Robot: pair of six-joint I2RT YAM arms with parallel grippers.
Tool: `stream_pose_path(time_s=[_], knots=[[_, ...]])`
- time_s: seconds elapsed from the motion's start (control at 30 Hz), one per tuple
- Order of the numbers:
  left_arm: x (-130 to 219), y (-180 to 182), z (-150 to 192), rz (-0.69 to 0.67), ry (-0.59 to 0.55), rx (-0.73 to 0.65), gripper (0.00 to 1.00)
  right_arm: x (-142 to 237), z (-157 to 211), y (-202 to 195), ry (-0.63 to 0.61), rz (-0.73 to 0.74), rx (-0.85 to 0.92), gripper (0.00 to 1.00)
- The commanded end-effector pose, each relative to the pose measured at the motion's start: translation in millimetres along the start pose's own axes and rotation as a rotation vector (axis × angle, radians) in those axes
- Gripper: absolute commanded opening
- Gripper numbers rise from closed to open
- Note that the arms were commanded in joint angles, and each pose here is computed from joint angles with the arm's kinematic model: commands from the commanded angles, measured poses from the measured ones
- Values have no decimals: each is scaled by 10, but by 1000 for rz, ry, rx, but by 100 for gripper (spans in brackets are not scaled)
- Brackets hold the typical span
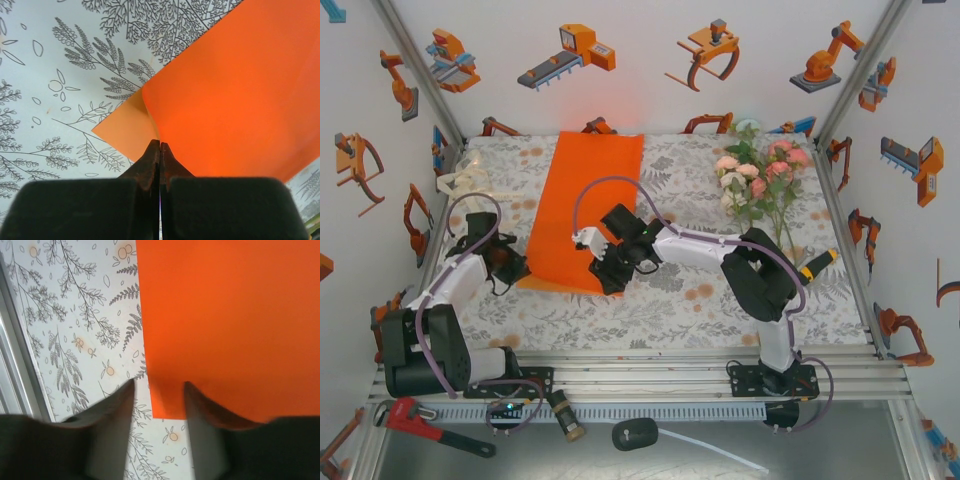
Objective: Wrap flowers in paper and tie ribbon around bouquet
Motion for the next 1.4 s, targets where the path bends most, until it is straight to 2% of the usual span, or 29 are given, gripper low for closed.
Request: stream_pose_path(time_s=[0.0, 0.13, 0.23, 0.4, 0.6, 0.67, 0.7, 0.73, 0.83, 0.87, 0.93, 0.97, 1.0, 1.07, 1.13, 1.17, 1.37], knots=[[188, -257, -24, 91, -16, -33, 0, 238, -354, -157, -101, 124, -63, 52], [281, -400, 36, 123, -20, -52, 0, 325, -820, -250, -332, 174, -232, 55], [298, -463, 80, 141, -5, -47, 0, 172, -1059, -208, -433, 198, -225, 60], [346, -543, 111, 166, 5, -51, 0, -131, -1185, -342, -442, 271, -204, 64], [419, -558, 97, 185, -10, -35, 0, -361, -1259, -372, -448, 198, -229, 55], [428, -565, 94, 189, -13, -31, 0, -436, -1247, -365, -445, 176, -238, 50], [432, -574, 96, 194, -11, -30, 0, -463, -1247, -368, -442, 173, -241, 44], [435, -587, 99, 201, -8, -29, 0, -488, -1235, -387, -436, 180, -245, 36], [465, -645, 120, 243, 5, -41, 0, -473, -1239, -457, -436, 220, -259, 1], [506, -678, 128, 272, 5, -61, 4, -437, -1255, -462, -443, 229, -267, 0], [631, -632, 93, 294, -48, -75, 27, -361, -1247, -472, -459, 242, -289, 0], [732, -547, 46, 295, -111, -61, 38, -308, -1235, -471, -473, 254, -295, 0], [817, -421, -7, 280, -177, -31, 45, -245, -1225, -487, -493, 280, -305, 0], [961, -172, -84, 248, -285, 54, 51, -120, -1192, -541, -528, 346, -336, 0], [981, -34, -76, 256, -316, 123, 51, -11, -1149, -631, -554, 424, -396, 0], [939, -9, -37, 267, -296, 149, 51, 32, -1121, -679, -560, 460, -428, 0], [409, -25, 193, 234, -114, 198, 28, 164, -1041, -782, -623, 556, -527, 0]])
Point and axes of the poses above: each hand's point on the last joint's axis, 136 mm out from that joint toward the fingers, its own x axis back along the fingers, its own y axis along the line the jaws close on, z = x × y, the point moved 3 cm from there along x, back along the fingers, and after that the axes turned 13 degrees about x, right-handed, at the moved point
